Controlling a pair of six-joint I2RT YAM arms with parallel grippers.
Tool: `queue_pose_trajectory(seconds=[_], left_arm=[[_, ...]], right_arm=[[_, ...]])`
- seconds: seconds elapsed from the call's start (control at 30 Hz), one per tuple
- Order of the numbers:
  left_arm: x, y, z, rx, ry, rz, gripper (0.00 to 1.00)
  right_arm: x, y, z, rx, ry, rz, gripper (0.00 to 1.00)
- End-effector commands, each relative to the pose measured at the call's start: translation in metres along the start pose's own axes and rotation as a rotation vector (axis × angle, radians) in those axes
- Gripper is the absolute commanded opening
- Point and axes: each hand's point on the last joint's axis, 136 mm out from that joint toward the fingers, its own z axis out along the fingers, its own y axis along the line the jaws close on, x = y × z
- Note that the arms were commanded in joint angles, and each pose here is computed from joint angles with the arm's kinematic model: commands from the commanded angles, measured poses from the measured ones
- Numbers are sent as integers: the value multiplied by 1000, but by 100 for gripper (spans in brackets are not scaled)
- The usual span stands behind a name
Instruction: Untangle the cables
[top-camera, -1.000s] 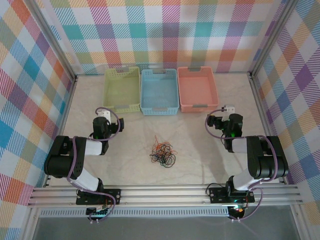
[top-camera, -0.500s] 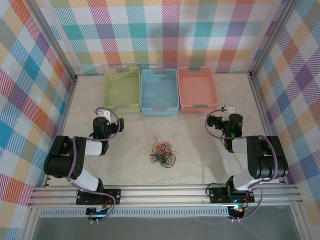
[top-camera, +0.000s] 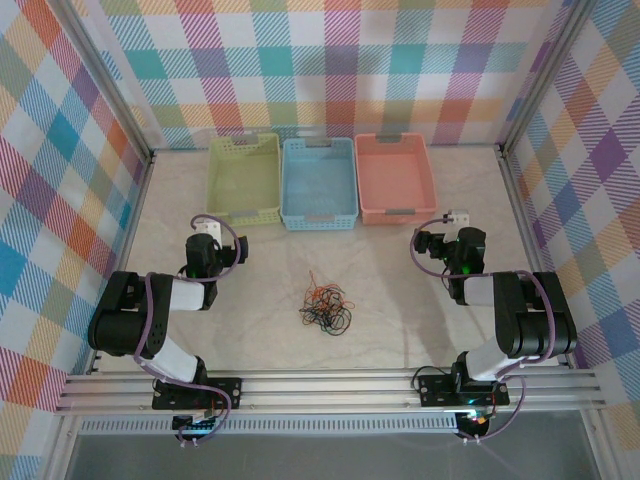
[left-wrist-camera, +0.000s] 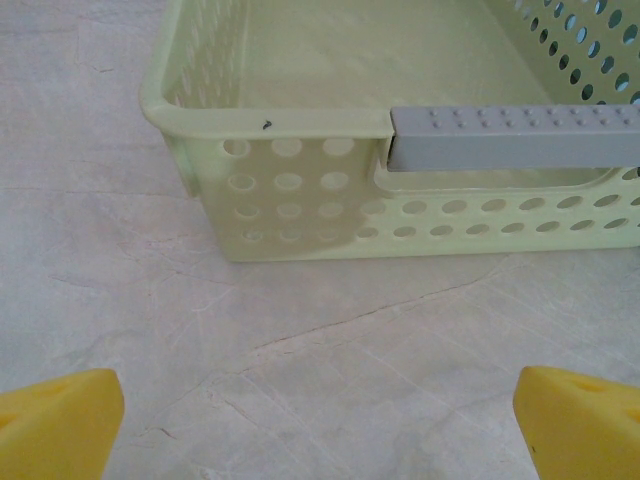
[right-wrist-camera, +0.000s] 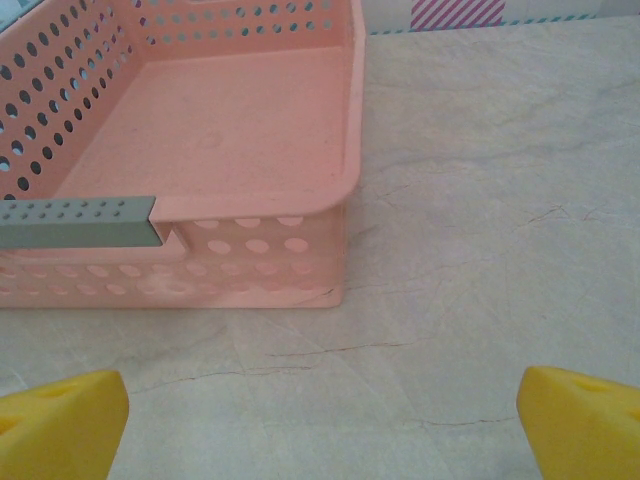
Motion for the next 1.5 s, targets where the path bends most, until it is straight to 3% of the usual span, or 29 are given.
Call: queue_pose_trajectory(seconds=[0.0, 0.53, 0.7, 0.83, 0.93, 1.03, 1.2, 1.27, 1.37, 1.47], left_arm=[[-12, -5, 2, 19, -32, 4, 100], [-13, -2, 2, 36, -31, -13, 100], [-32, 6, -9, -53, -8, -20, 100], [-62, 9, -42, -71, -147, -36, 100], [-84, 4, -61, -37, -192, -115, 100], [-106, 4, -76, -35, -141, -253, 100], [-122, -14, -97, 106, -88, -455, 100], [-122, -6, -108, 76, -81, -564, 100], [-119, -3, -120, 67, -59, -629, 100], [-116, -21, -126, 142, 68, -601, 100]], right_arm=[[-5, 4, 1, -21, -15, -7, 100], [-5, 4, 1, -24, -13, -7, 100], [-19, -1, -7, 24, -21, 2, 100], [-43, -7, -28, 80, -28, 34, 100], [-62, -1, -46, 55, -79, 97, 100], [-80, 12, -64, -14, -116, 144, 100], [-104, 34, -95, -142, -200, 204, 100], [-111, 43, -104, -192, -215, 216, 100], [-115, 41, -108, -190, -216, 306, 100], [-116, 57, -109, -282, -180, 338, 100]])
